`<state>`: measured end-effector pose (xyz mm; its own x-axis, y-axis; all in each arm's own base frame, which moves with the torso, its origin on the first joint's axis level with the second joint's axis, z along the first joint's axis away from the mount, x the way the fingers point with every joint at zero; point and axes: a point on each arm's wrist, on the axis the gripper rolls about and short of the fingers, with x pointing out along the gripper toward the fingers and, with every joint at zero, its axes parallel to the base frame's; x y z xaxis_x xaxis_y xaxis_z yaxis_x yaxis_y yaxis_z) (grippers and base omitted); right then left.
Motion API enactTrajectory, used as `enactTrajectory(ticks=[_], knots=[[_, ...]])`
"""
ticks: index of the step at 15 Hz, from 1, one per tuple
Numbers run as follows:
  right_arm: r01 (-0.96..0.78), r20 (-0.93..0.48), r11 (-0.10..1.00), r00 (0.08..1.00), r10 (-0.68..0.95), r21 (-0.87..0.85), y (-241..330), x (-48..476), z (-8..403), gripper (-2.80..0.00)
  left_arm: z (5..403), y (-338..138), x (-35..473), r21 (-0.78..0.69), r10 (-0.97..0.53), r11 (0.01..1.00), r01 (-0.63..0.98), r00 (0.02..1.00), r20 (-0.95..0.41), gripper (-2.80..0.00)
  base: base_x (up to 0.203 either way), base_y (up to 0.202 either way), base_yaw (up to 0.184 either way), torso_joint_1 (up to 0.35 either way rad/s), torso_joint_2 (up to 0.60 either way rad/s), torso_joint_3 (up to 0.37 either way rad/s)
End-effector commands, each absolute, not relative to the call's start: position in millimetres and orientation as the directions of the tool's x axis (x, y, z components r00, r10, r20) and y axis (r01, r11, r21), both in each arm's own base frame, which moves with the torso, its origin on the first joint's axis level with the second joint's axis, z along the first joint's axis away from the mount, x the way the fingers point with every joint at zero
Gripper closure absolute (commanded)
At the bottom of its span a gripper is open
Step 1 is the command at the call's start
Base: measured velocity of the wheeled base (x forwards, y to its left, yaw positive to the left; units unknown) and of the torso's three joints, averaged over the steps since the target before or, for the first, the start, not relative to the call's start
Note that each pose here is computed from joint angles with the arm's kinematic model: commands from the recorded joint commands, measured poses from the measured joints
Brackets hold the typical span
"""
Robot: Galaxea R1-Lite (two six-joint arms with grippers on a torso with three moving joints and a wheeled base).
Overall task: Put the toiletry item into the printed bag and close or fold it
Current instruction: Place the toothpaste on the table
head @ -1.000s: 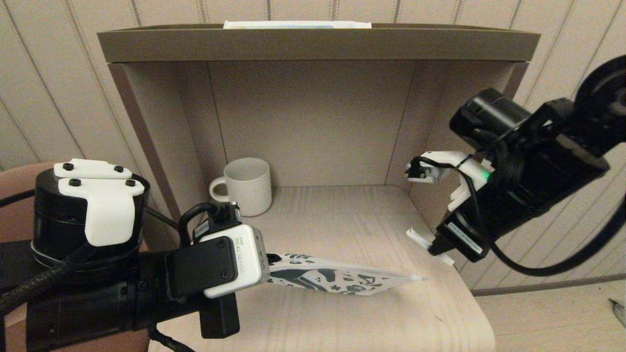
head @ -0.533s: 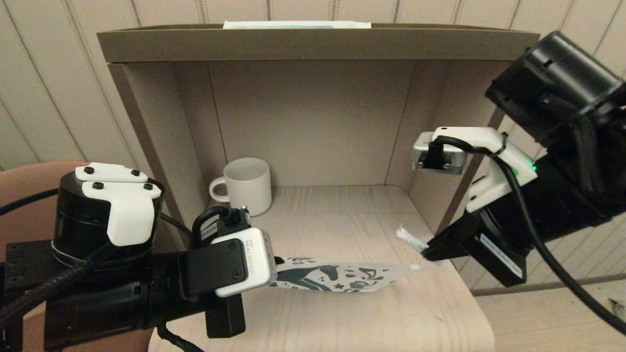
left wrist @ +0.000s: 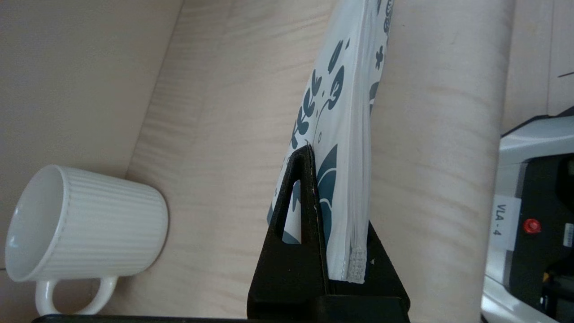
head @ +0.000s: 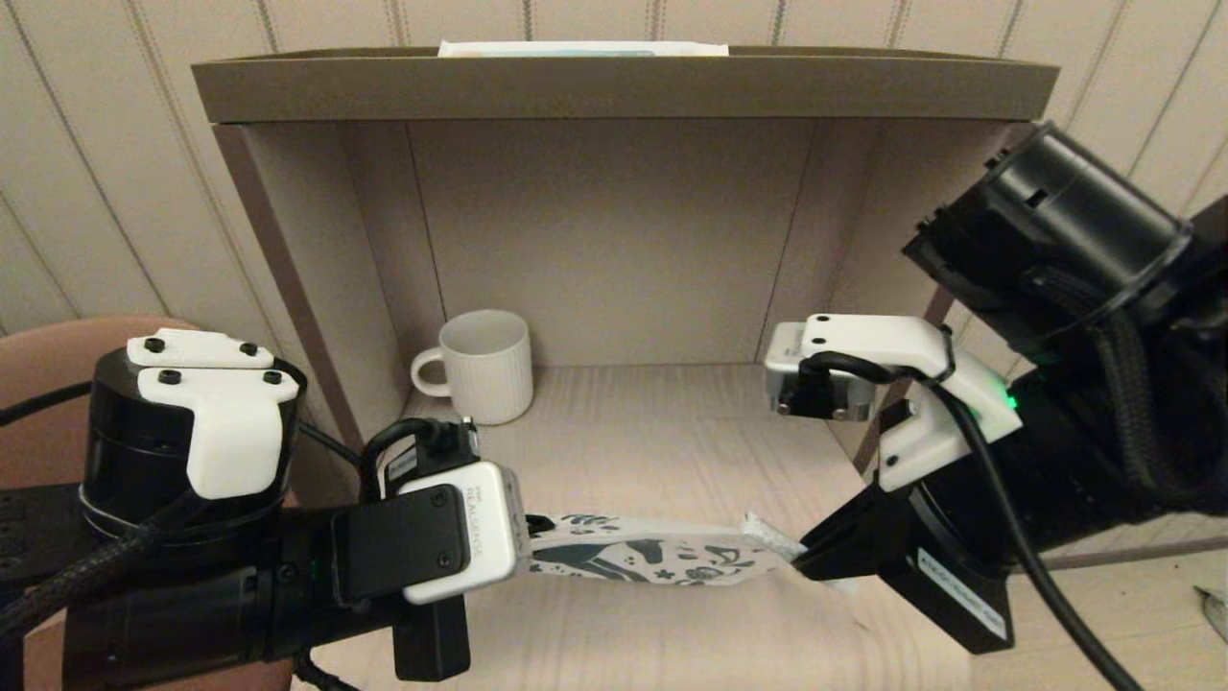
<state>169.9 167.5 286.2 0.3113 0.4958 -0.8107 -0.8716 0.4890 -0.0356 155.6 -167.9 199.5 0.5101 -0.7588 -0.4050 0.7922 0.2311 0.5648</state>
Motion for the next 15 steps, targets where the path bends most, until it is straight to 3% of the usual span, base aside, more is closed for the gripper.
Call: enactTrajectory(ticks=[1, 6, 10, 15], knots=[[-0.880, -0.806, 0.474, 0.296, 0.513, -0.021, 160, 161, 288, 0.00, 199, -163, 151, 0.581, -0.759, 0.230, 0.781, 0.518, -0.395, 0.00, 0.000, 0.000, 0.000, 0.000, 0.00, 0.000], [-0.883, -0.762, 0.470, 0.314, 0.566, -0.015, 146, 147, 303, 0.00, 218, -169, 163, 0.741, -0.678, 0.312, 0.595, 0.685, -0.265, 0.00, 0.000, 0.000, 0.000, 0.000, 0.00, 0.000], [-0.885, -0.731, 0.451, 0.234, 0.641, 0.113, 151, 152, 305, 0.00, 211, -167, 160, 0.789, -0.643, 0.309, 0.531, 0.728, -0.239, 0.00, 0.000, 0.000, 0.000, 0.000, 0.00, 0.000], [-0.774, -0.774, 0.585, 0.209, 0.598, 0.242, 177, 190, 289, 0.00, 202, -181, 169, 0.871, -0.661, 0.322, 0.371, 0.747, -0.074, 0.00, 0.000, 0.000, 0.000, 0.000, 0.00, 0.000]])
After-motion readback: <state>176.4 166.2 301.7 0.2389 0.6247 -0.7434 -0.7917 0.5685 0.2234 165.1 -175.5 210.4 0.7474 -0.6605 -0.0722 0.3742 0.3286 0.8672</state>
